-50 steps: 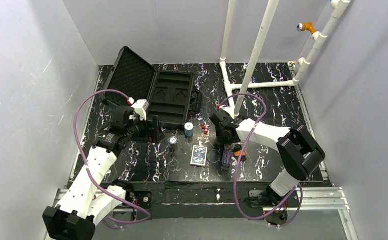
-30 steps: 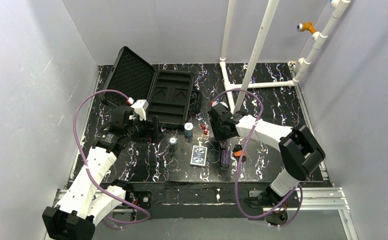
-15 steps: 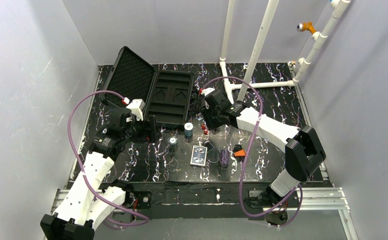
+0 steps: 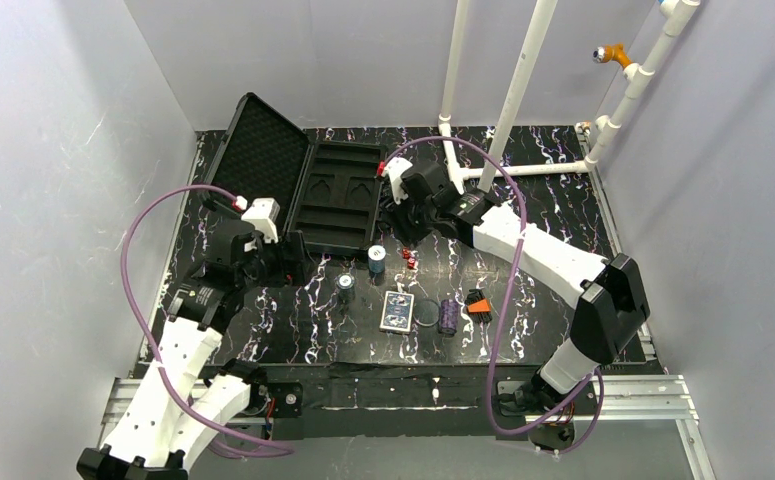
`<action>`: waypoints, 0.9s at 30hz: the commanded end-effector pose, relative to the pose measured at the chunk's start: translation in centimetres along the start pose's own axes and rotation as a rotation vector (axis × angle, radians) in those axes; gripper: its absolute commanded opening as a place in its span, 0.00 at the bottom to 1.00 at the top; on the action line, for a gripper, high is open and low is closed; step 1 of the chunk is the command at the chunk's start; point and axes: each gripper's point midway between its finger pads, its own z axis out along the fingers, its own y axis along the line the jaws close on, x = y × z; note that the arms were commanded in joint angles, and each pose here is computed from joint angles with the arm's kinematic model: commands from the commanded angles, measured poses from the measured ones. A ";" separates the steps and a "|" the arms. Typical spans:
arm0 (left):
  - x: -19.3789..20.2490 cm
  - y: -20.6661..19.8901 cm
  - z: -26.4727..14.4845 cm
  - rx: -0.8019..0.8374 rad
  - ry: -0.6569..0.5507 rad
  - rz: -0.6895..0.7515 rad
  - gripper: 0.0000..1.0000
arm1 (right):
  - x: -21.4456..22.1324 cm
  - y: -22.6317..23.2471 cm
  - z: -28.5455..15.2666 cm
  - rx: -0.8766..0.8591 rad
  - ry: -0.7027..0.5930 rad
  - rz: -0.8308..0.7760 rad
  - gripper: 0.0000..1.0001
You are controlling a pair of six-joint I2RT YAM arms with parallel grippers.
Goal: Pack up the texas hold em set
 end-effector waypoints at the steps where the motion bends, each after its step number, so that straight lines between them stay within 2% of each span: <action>1: -0.7 0.8 -1.1 -0.051 -0.055 0.002 0.88 | -6.5 1.9 -1.7 -0.103 -0.202 -0.122 0.01; 10: -0.2 2.5 -4.4 -0.157 -0.104 -0.058 0.89 | -10.8 5.2 -0.9 -0.260 -0.347 -0.314 0.01; 19: 1.5 3.5 -6.0 -0.184 -0.185 -0.100 0.90 | -14.1 7.3 3.6 -0.346 -0.353 -0.369 0.01; 27: 1.6 3.9 -5.8 -0.206 -0.171 -0.092 0.90 | -14.2 9.1 8.0 -0.412 -0.298 -0.476 0.01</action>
